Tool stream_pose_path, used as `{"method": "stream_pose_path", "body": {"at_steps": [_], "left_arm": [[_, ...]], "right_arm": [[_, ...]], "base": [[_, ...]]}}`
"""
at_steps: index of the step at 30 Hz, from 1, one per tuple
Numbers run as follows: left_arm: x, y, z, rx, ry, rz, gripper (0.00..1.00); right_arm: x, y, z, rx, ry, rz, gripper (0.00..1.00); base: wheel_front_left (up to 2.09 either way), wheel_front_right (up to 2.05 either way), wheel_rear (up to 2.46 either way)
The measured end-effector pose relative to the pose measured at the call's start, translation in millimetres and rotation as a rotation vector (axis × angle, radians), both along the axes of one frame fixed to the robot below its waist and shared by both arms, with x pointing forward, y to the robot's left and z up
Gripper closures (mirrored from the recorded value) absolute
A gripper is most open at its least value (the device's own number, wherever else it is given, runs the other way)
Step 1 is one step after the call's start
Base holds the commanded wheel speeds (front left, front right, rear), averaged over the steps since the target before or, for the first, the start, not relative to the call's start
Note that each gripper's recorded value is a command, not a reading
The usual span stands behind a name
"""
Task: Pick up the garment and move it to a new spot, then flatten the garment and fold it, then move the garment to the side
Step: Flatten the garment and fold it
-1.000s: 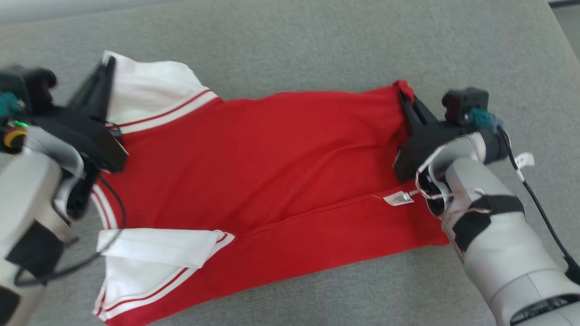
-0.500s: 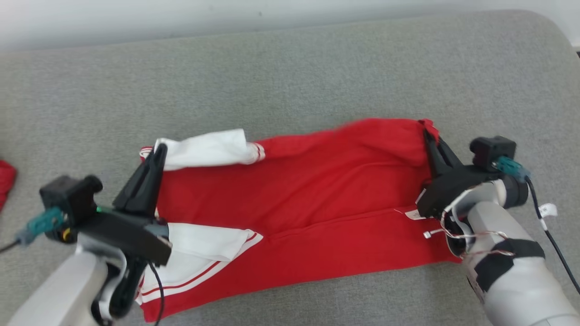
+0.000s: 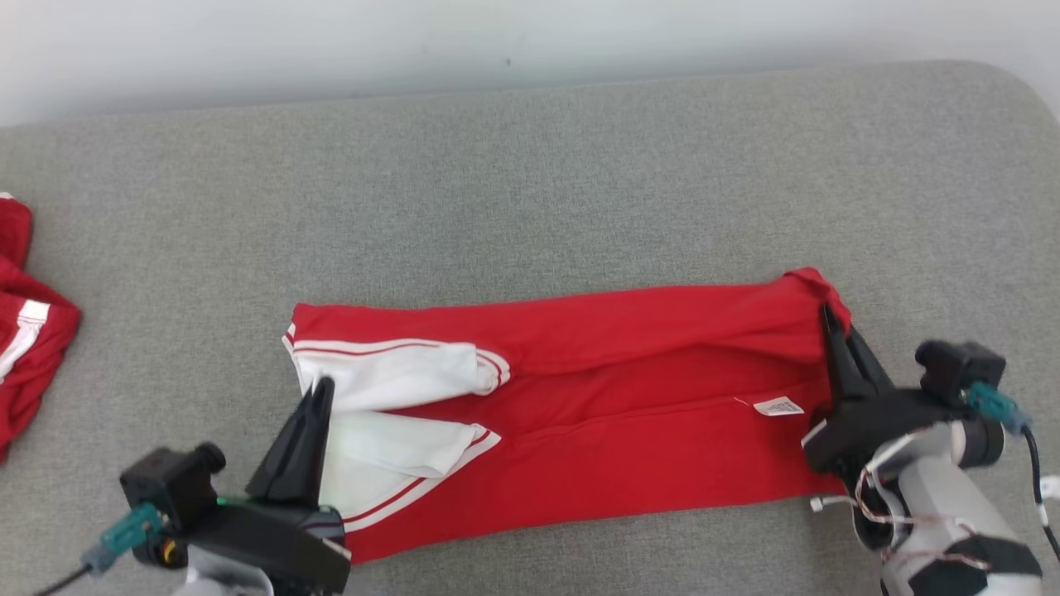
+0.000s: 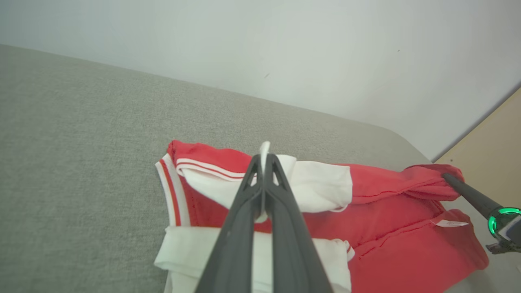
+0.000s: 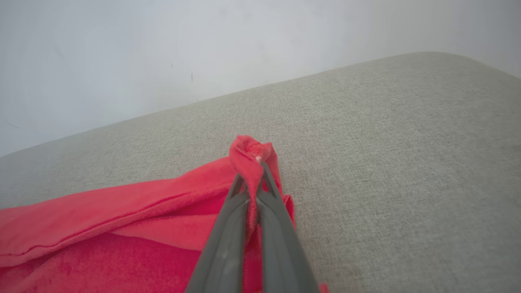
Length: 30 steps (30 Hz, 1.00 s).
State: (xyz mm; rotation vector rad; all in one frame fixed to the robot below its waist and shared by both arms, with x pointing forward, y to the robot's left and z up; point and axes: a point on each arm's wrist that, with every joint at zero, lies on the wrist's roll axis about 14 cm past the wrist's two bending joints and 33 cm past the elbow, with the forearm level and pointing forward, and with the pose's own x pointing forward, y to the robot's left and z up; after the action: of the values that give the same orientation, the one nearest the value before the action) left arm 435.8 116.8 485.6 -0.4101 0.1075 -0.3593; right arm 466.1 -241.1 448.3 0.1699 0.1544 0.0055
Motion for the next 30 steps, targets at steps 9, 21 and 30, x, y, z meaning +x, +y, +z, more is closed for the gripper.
{"method": "stream_pose_path", "body": {"at_steps": [9, 21, 30], "left_arm": [[-23.0, 9.3, -26.8, -0.011, 0.075, 0.067, 0.89], [-17.3, 39.1, -1.0, 0.026, -0.040, 0.211, 0.00], [-31.5, 82.1, 29.8, 0.169, -0.171, 0.379, 0.00]], "right_arm": [[-33.1, 1.4, -8.0, 0.027, 0.010, -0.008, 0.71], [-38.6, -0.2, 7.9, 0.026, -0.029, -0.007, 0.00], [-37.4, -12.5, 9.0, -0.021, 0.011, -0.017, 0.00]], "base": [[0.00, 0.00, 0.00], [0.00, 0.00, 0.00], [0.00, 0.00, 0.00]]}}
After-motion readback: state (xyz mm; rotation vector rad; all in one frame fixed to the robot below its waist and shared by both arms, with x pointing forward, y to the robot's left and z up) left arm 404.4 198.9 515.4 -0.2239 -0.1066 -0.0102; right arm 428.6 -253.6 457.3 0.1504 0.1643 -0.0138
